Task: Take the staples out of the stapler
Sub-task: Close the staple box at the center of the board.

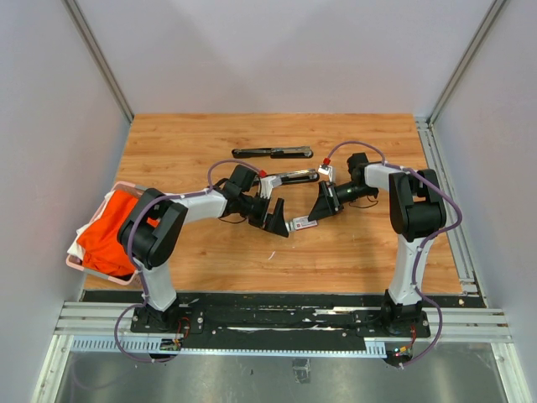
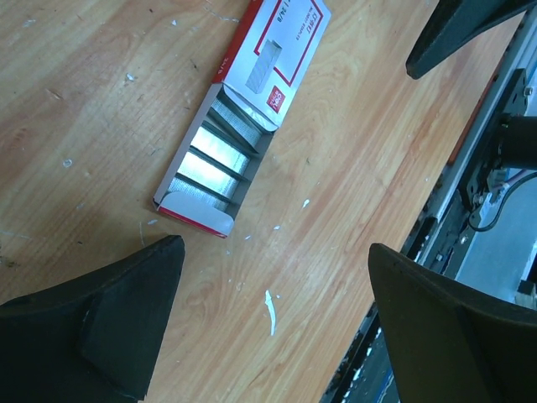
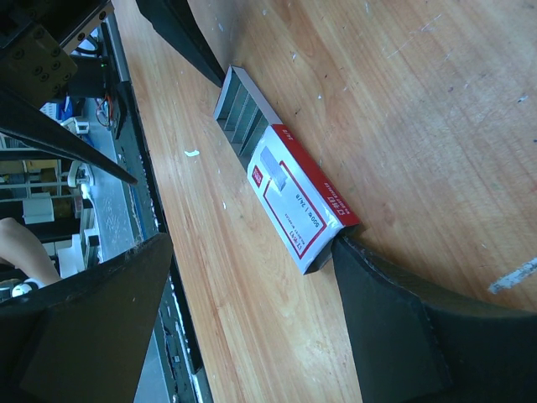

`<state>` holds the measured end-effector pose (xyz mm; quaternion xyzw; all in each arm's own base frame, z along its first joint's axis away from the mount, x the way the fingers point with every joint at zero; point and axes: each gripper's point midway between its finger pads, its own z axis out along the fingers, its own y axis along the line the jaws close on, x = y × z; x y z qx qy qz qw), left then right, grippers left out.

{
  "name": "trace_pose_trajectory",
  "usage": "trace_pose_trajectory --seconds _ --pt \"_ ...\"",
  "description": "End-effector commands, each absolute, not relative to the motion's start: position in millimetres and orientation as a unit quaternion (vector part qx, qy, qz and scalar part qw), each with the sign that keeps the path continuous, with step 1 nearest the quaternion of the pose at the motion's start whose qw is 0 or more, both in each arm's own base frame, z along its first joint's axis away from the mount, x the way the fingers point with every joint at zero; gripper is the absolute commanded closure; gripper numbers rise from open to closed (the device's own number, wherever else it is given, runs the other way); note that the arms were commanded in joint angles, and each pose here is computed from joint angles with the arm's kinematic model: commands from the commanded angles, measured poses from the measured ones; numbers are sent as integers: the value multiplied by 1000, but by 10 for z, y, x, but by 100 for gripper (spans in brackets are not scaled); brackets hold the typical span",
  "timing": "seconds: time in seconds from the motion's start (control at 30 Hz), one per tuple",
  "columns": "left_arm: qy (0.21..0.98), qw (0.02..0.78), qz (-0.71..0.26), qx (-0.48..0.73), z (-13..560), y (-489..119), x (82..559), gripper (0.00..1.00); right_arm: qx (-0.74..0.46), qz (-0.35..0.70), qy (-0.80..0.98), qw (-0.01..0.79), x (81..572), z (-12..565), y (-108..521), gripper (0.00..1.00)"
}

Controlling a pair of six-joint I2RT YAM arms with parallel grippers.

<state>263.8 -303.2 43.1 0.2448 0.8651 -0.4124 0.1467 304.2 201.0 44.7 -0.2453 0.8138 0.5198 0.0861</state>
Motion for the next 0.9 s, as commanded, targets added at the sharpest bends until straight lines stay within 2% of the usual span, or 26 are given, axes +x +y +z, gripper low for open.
trace_pose_trajectory --seconds 0.0,0.37,0.6,0.87 --pt "884 84 -403 221 203 -2927 2374 2 -255 473 842 55 2907 130 1940 19" --pt "868 96 -440 208 243 -3224 2468 2 -259 494 829 44 2807 180 2078 19" --pt "872 110 -430 207 168 -3253 2572 2 -259 503 824 36 2745 171 2158 19" --pt "888 134 -379 223 93 -3084 2725 2 -268 465 842 54 2877 138 2036 19"
